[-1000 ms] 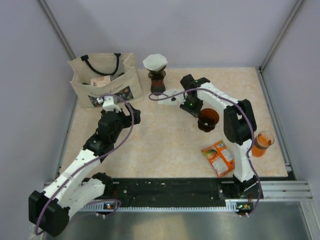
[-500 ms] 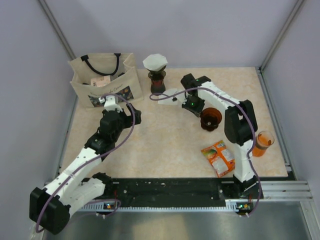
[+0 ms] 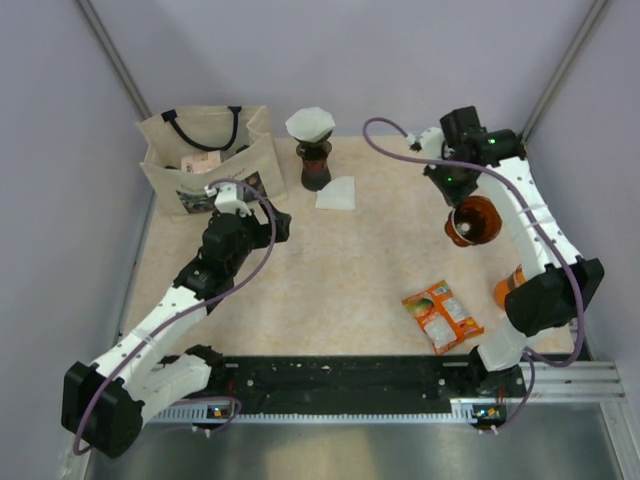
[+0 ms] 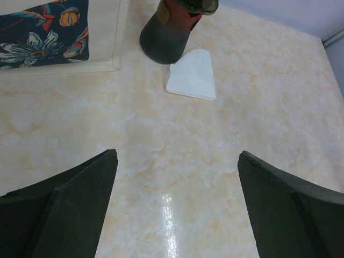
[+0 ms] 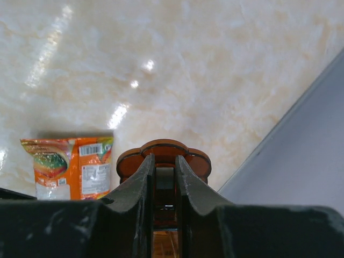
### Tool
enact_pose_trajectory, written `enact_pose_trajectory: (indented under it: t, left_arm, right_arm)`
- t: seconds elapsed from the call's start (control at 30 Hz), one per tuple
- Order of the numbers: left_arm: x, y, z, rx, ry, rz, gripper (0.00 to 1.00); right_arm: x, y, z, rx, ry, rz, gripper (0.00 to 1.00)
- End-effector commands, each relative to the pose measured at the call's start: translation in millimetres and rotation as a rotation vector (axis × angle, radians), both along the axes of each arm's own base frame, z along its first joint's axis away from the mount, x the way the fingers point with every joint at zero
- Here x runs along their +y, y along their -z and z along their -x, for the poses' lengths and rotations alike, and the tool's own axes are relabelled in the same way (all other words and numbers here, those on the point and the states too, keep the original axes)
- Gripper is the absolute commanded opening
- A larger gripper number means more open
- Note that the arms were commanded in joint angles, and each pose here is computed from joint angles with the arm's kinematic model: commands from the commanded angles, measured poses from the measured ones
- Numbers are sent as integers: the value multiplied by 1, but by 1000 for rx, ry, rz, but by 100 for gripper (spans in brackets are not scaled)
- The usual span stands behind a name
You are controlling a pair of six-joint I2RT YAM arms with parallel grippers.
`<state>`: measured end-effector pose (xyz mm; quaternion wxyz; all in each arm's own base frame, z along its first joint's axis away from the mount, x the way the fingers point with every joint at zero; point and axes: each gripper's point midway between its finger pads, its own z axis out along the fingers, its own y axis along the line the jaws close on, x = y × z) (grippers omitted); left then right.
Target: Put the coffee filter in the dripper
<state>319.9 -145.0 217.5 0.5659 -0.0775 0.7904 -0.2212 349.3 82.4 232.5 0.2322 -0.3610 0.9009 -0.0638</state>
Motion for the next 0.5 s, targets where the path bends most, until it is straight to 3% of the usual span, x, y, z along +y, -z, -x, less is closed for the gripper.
enact_pose_trajectory:
  t: [0.0, 0.13, 0.3, 0.47]
  left_arm:
    - [-12, -29, -12, -83, 37, 32, 99]
    - [-16, -29, -11, -82, 61, 41, 99]
    - [-17, -30, -11, -89, 66, 44, 99]
    - [-18, -38, -11, -109, 72, 52, 99]
  right_arm:
    - [-34, -16, 37, 71, 195, -9, 0]
    - [-55, -35, 57, 31, 260, -30, 0]
    - [-85, -15, 83, 105, 341, -1, 0]
    - [-116, -15, 93, 66, 440, 30, 0]
